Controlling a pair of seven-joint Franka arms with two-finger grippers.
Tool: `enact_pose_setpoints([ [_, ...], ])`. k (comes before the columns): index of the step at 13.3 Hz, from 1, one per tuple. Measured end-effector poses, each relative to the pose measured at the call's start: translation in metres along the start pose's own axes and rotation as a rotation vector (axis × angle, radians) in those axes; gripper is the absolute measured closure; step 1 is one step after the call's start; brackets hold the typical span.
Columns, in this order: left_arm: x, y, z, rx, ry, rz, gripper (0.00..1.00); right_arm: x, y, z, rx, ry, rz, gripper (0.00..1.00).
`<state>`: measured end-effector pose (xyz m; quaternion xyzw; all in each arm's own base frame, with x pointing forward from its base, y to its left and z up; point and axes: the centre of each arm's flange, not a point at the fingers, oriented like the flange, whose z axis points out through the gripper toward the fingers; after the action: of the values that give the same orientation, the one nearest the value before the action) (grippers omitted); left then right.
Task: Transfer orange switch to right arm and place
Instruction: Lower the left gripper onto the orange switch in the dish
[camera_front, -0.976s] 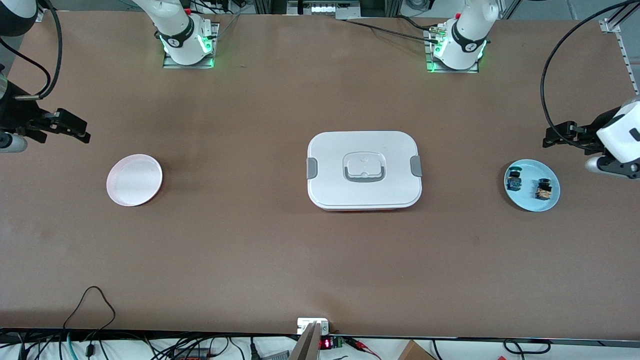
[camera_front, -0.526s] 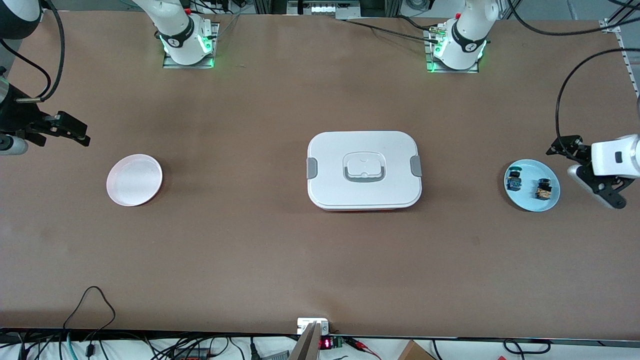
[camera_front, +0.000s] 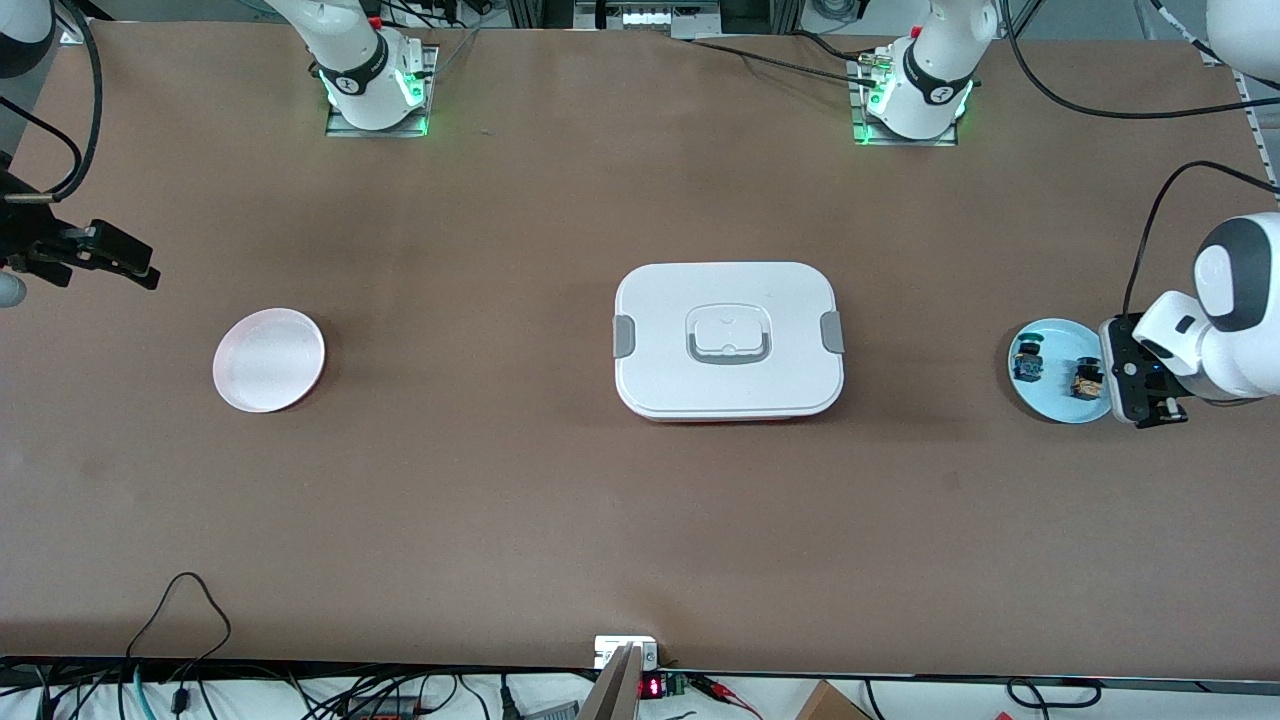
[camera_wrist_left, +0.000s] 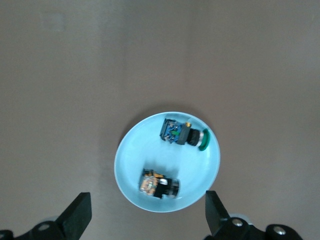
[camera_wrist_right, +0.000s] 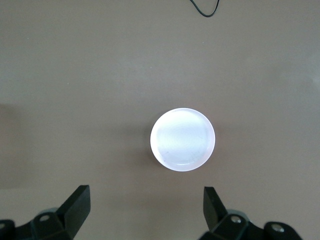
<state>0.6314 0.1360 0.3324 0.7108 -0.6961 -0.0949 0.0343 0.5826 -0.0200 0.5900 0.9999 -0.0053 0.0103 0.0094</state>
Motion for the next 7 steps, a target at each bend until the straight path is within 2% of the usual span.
enact_pose_setpoints([
  [3,-0.020,0.003,0.029,0.043,0.001,0.178,0.00,-0.001,-0.002,0.000,0.000,-0.005,-0.002,0.00],
  [7,-0.059,0.021,0.076,0.128,-0.007,0.220,0.00,0.000,-0.014,-0.002,0.000,0.000,-0.024,0.00],
])
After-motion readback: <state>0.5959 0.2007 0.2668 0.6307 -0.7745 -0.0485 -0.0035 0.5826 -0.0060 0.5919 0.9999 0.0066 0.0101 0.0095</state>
